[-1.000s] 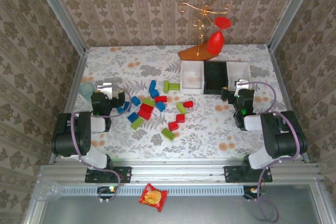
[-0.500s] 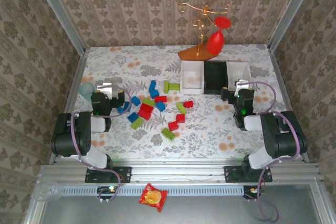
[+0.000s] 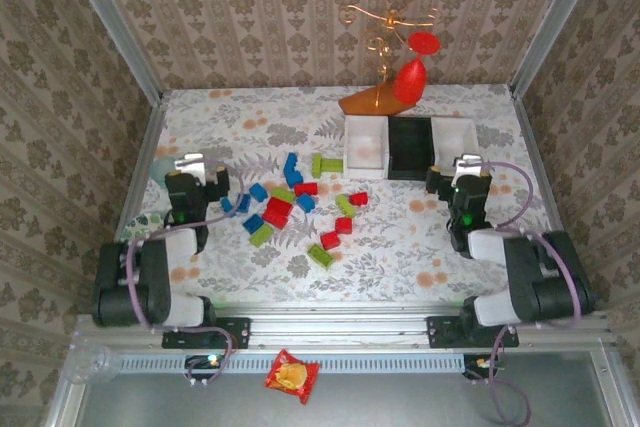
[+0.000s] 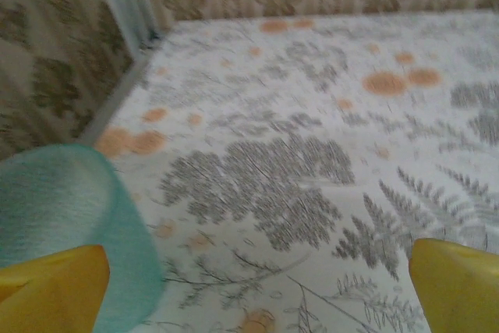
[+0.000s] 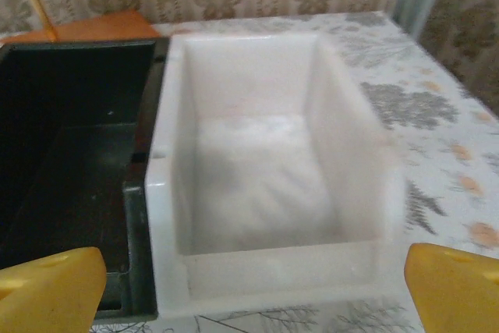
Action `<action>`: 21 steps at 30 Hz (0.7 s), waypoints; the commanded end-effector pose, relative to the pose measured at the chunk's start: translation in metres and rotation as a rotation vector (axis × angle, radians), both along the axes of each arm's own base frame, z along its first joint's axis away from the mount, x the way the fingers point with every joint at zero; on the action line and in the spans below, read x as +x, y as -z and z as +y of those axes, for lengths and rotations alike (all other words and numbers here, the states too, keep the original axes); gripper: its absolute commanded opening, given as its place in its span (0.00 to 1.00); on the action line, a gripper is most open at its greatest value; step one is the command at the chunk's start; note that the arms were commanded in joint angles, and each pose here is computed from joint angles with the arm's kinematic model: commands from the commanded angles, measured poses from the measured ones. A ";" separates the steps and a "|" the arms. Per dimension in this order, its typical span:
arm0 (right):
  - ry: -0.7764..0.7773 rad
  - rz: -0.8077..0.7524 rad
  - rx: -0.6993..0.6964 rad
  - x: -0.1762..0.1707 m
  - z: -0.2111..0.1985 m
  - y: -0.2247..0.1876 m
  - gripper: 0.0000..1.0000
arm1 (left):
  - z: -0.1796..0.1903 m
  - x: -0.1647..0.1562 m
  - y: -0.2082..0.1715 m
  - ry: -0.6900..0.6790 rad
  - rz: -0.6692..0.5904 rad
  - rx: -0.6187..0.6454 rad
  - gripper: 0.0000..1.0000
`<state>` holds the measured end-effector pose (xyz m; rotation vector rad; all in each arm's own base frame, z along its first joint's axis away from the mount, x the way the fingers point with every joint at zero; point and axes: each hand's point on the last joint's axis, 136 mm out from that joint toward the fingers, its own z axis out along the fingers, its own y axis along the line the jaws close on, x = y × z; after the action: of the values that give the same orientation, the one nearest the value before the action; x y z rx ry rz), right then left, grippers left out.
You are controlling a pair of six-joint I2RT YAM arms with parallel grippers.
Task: Sort the legos into containers by color
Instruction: Move the container to the center of the table.
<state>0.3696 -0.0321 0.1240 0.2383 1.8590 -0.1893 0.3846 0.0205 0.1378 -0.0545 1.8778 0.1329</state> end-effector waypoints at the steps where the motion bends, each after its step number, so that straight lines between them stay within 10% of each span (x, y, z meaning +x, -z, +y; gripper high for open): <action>1: 0.131 -0.136 0.096 -0.016 -0.020 -0.064 1.00 | 0.023 -0.010 -0.028 -0.179 0.022 -0.145 1.00; 8: 0.024 0.014 0.241 -0.019 0.046 -0.078 0.98 | -0.056 -0.006 -0.056 0.144 -0.004 -0.443 1.00; 21: -0.193 0.403 0.066 0.073 0.173 0.014 0.86 | -0.151 -0.037 -0.038 0.338 0.144 -0.408 1.00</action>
<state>0.4338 0.1365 0.1169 0.1041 2.2133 -0.0185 0.3522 -0.1255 0.1714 0.0075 1.9931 -0.4827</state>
